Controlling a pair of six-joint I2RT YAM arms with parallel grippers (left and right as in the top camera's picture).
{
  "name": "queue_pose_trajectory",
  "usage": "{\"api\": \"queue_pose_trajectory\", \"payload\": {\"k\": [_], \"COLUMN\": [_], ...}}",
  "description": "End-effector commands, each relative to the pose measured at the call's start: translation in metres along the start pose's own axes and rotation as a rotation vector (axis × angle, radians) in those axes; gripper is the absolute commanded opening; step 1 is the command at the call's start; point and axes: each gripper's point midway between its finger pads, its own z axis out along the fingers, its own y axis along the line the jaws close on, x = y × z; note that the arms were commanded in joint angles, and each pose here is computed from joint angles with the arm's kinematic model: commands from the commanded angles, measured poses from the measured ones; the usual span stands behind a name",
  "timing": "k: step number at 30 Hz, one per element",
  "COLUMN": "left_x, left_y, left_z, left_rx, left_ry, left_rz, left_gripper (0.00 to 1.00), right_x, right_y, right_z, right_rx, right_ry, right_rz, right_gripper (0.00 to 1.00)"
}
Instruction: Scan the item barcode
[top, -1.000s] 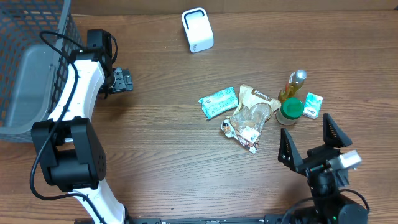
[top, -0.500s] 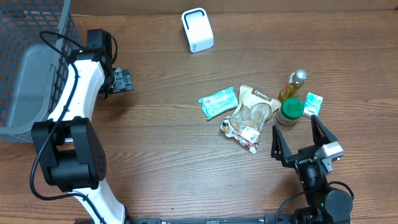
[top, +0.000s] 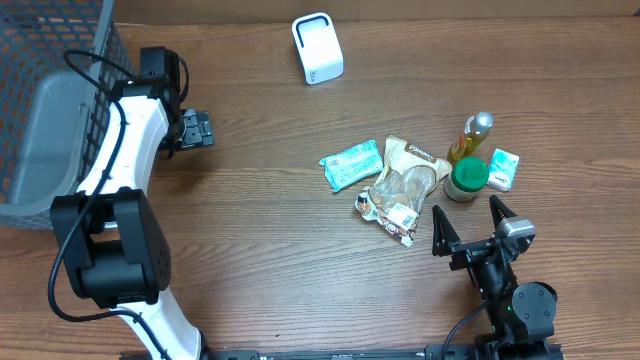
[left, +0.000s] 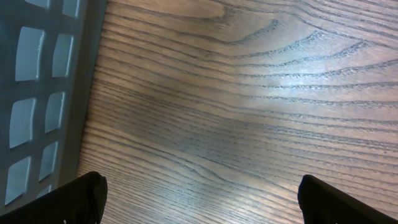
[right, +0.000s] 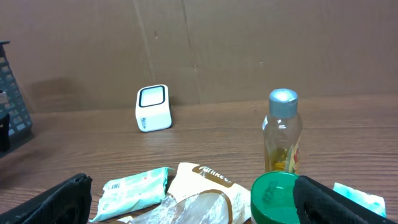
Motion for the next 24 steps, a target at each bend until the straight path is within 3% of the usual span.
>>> {"api": "queue_pose_trajectory", "payload": {"k": [1, 10, 24], "left_x": [-0.0060, -0.0060, -0.0060], "left_y": [0.0058, 0.0058, 0.0060], "left_z": [-0.0016, -0.0016, -0.0016], "left_rx": [-0.013, -0.013, -0.013], "left_ry": [-0.014, -0.014, -0.014], "left_rz": [0.006, 0.006, 0.006], "left_gripper": [1.00, 1.00, 1.00], "right_x": [0.0023, 0.0028, 0.0025], "right_y": [-0.0035, -0.0035, -0.0040], "right_z": [0.0001, 0.0001, 0.0001], "right_rx": [0.015, 0.015, 0.018], "right_ry": [-0.002, 0.001, 0.000], "right_rz": [-0.009, -0.187, -0.190], "right_gripper": [1.00, 1.00, 1.00]}}
